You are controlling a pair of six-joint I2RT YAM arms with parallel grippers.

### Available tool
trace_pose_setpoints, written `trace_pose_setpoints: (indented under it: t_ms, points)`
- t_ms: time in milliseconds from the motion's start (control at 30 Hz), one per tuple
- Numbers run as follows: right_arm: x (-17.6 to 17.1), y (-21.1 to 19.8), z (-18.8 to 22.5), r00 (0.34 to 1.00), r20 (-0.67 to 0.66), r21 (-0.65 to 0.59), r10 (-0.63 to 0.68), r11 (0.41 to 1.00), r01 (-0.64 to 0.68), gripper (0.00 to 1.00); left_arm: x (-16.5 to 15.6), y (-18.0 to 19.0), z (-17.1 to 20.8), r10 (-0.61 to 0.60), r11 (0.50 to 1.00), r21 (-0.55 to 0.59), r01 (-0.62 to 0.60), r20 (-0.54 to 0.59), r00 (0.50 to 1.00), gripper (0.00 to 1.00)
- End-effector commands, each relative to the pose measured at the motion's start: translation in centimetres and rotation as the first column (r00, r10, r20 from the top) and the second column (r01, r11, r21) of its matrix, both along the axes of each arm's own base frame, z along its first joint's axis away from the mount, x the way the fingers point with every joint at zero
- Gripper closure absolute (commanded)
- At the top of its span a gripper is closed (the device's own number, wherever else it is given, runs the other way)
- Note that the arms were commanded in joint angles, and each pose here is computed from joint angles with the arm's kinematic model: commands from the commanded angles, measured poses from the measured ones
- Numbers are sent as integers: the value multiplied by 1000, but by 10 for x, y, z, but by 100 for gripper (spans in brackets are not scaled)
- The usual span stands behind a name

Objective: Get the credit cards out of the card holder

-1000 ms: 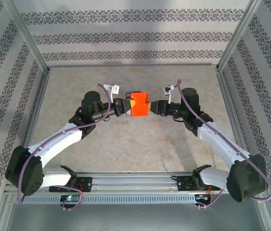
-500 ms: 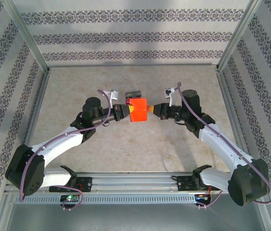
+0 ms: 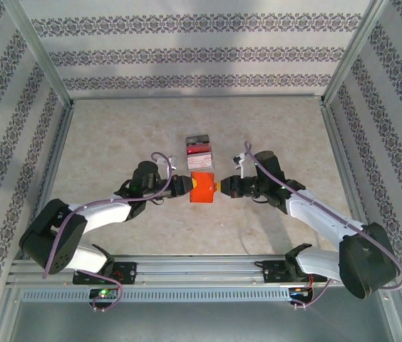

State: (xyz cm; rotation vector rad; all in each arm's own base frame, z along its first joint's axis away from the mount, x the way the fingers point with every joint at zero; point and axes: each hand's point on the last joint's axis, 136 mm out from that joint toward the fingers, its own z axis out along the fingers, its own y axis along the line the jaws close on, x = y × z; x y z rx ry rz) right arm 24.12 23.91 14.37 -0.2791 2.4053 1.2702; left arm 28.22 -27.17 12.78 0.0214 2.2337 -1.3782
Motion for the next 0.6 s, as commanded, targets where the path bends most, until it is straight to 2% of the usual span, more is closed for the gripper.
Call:
trace_pose_setpoints:
  t_ms: [0,133,333,567]
  points:
    - [0,3,-13,1000,-11,-18,-12,1000,12,100,3,-7,-2,6,999,-37,-5,23,1000,71]
    - [-1,1,-22,999,-28,-37,-18,999,17,100,2,-3,-19,29,999,-26,-30,-17,999,61]
    - [1,3,-15,1000,-13,-27,-12,1000,12,100,4,8,-23,67,997,51,-66,-14,998,40]
    - [1,6,-20,1000,-28,-28,8,1000,-9,100,5,7,-20,56,996,77,-54,-32,998,37]
